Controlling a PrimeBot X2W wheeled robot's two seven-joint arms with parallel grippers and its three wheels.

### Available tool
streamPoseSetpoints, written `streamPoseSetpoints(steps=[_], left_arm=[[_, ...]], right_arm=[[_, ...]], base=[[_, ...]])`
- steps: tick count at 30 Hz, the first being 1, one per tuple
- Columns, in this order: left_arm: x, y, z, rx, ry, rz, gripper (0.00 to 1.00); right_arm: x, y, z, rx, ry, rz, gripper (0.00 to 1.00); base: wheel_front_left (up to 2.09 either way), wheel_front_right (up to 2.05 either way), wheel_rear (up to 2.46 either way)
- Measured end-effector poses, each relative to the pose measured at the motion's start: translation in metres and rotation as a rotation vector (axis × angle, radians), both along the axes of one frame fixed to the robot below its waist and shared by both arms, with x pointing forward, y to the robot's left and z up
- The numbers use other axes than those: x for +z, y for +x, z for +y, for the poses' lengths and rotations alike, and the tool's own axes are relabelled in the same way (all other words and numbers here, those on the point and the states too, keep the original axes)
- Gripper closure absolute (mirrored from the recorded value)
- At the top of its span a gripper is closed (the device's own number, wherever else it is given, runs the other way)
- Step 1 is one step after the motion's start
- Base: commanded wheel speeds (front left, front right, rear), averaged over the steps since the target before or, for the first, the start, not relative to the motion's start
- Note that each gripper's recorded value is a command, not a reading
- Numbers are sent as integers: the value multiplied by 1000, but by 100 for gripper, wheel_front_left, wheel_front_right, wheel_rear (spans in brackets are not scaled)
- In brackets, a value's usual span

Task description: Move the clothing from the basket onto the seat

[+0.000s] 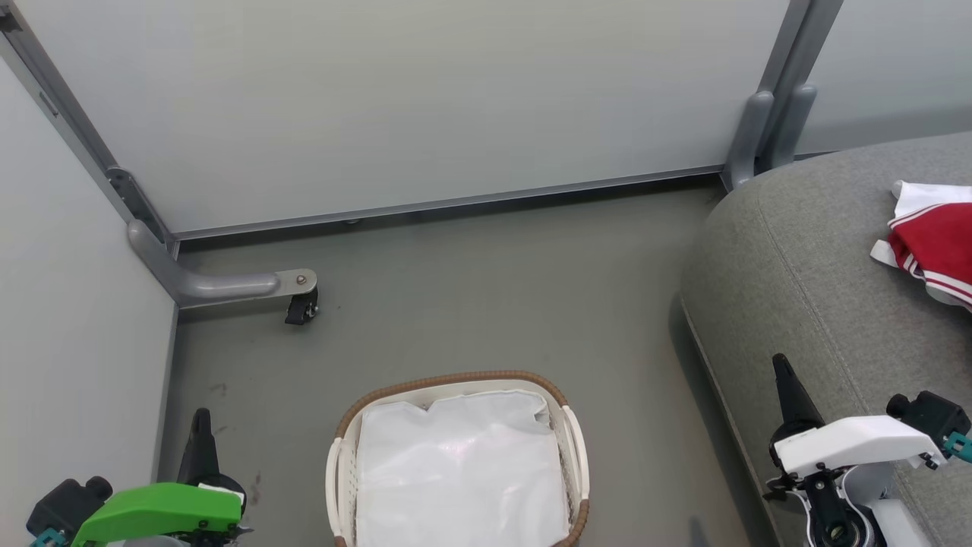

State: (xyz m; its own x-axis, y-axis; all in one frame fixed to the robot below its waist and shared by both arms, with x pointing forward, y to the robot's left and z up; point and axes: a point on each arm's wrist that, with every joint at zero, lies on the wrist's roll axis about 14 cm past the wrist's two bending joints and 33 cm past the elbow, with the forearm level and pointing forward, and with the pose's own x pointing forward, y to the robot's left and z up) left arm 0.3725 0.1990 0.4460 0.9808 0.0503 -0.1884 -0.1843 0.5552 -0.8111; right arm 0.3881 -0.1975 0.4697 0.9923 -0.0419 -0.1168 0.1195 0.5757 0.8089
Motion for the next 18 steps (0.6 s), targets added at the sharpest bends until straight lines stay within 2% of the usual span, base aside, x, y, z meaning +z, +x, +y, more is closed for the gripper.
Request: streamPoseSetpoints(steps=[18], left_arm=[[14, 5, 0, 17, -183, -43, 100]], right_arm=[[10, 2, -2, -13, 191, -30, 100]], base=[[0, 0, 0]])
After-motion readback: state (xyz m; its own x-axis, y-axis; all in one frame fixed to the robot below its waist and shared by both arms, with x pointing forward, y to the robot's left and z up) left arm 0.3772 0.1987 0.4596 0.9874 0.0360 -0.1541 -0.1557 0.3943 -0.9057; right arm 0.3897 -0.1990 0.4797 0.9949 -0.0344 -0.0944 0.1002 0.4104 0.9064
